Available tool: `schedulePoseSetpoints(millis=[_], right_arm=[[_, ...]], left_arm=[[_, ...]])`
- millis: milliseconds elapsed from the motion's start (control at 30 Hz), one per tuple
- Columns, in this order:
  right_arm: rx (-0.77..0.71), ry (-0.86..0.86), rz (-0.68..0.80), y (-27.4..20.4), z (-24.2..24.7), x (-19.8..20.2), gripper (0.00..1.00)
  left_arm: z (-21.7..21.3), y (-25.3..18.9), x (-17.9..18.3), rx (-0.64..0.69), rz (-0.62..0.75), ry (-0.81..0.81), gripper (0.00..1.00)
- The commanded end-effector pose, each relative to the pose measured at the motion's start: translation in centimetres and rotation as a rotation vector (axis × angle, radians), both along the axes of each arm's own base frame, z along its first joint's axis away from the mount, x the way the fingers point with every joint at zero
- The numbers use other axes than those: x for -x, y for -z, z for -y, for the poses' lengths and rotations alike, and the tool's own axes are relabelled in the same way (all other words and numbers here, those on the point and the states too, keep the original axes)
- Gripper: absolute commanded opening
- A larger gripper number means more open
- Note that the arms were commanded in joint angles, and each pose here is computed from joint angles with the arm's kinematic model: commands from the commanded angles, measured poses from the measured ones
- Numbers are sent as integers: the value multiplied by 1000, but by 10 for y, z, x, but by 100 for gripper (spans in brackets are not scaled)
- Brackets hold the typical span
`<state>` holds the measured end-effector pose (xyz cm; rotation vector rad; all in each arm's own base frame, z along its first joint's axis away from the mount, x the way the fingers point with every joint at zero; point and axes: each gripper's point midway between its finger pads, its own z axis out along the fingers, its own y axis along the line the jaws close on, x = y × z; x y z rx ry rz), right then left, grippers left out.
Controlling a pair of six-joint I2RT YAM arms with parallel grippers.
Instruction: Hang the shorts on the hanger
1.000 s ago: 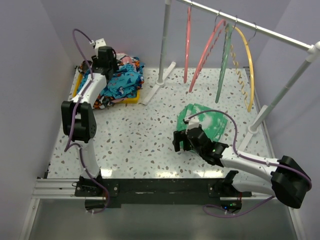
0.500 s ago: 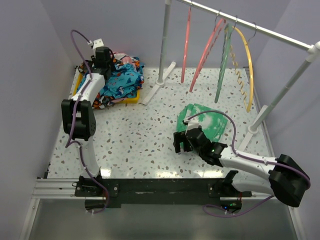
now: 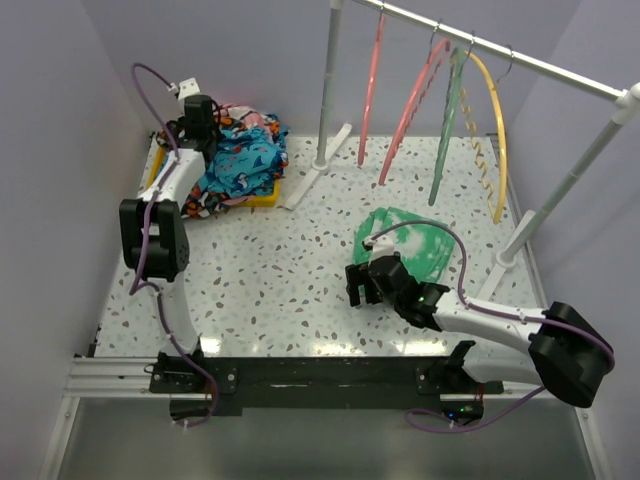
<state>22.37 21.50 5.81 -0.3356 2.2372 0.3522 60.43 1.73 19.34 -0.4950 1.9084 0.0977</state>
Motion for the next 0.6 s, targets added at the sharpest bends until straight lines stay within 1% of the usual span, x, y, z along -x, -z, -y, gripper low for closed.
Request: schedulePoseSetpoints(millis=[0,33,67,200,267,333,367,433,467,533,567], right_arm=[[-43,1,29,-19,-12,-8,90],[-40,1,27,-18,-12,-8,90],[-40,-2,26,-18,-12,-8,90],[-45,-13,13,-15,-18,-9,90],[-51,-17,15,-18,-21,-11,89],[-59,-24,15,-18,-25,-11,89],[-61,-28,16,-19,-26,-12,89],[-64,-37,13,-18,-29,-12,89],[-66,-40,14,-20,-31,-12,89],[-69,-44,17,-21,-32,-13,89],[-71,-49,19,-21,-32,-12,89]], left_arm=[[-12,-78,3,-20,183,17,0],[-12,-97,14,-25,214,18,0],[-13,-118,16,-40,271,24,0],[-14,-183,43,-65,393,37,0],[-9,-203,50,-61,429,66,0],[-3,-233,61,-47,485,95,0],[2,-238,65,-36,486,128,0],[7,-273,79,-32,548,157,0],[12,-274,84,-27,527,182,0],[15,-306,104,-34,586,202,0],[18,-315,111,-36,600,223,0]])
